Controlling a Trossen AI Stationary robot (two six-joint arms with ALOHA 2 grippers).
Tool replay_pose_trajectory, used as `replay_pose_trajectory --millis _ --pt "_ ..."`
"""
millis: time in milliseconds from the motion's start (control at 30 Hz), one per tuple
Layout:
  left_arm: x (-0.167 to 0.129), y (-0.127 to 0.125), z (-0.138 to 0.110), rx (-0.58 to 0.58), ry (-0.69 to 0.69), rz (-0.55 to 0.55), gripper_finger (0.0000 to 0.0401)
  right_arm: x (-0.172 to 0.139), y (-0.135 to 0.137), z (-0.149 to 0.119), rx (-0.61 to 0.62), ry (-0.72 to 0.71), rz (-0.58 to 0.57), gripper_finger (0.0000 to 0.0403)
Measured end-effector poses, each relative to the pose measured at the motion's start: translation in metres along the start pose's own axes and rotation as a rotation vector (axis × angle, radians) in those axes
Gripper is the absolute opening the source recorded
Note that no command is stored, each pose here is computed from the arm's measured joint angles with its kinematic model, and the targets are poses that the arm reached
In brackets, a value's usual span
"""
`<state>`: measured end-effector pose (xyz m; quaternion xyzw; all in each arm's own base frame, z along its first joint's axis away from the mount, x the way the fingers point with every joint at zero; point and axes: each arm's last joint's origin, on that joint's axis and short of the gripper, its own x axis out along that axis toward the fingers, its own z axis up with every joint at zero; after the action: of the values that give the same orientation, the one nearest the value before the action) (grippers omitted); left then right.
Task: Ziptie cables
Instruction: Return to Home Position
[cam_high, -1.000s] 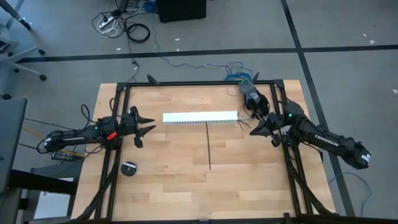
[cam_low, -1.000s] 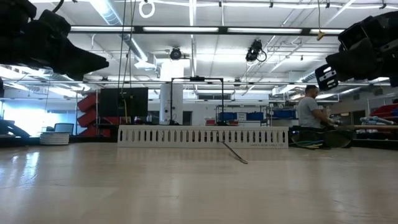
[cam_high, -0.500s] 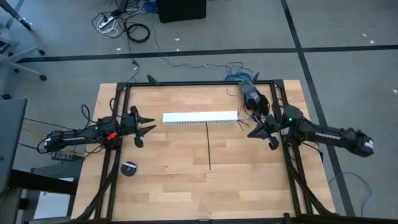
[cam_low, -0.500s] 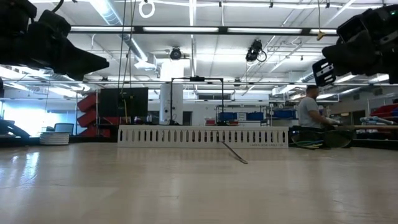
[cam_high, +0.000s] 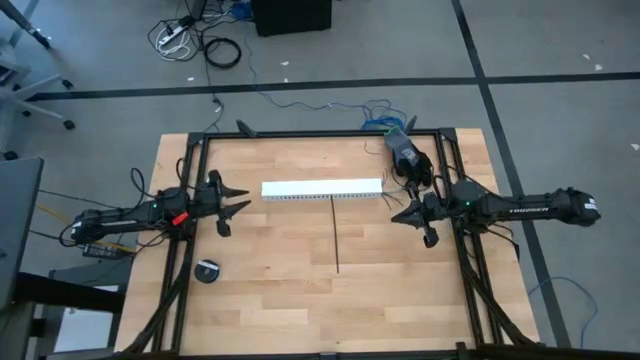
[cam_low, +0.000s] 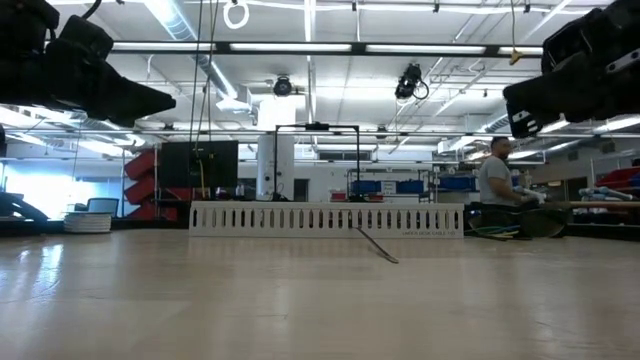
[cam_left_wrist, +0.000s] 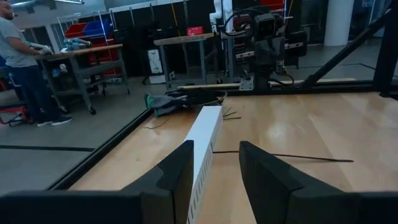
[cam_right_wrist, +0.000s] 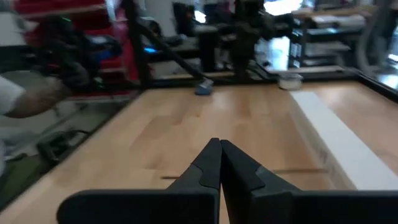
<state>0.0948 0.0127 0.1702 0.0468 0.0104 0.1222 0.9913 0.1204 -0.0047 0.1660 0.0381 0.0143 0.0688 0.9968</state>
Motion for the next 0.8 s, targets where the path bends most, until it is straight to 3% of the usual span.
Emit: replay_pose_trajectory --millis 167,800 --pt "0.0 0.0 0.0 0.008 0.0 0.0 0.0122 0.0 -0.0021 -0.0002 0.002 -0.003 -0.089 0.0004" --pt "-0.0001 0.0009 0.0081 -0.009 -0.096 0.012 0.0122 -0.0001 -0.0029 0.002 0.0 -0.019 -0.102 0.0004"
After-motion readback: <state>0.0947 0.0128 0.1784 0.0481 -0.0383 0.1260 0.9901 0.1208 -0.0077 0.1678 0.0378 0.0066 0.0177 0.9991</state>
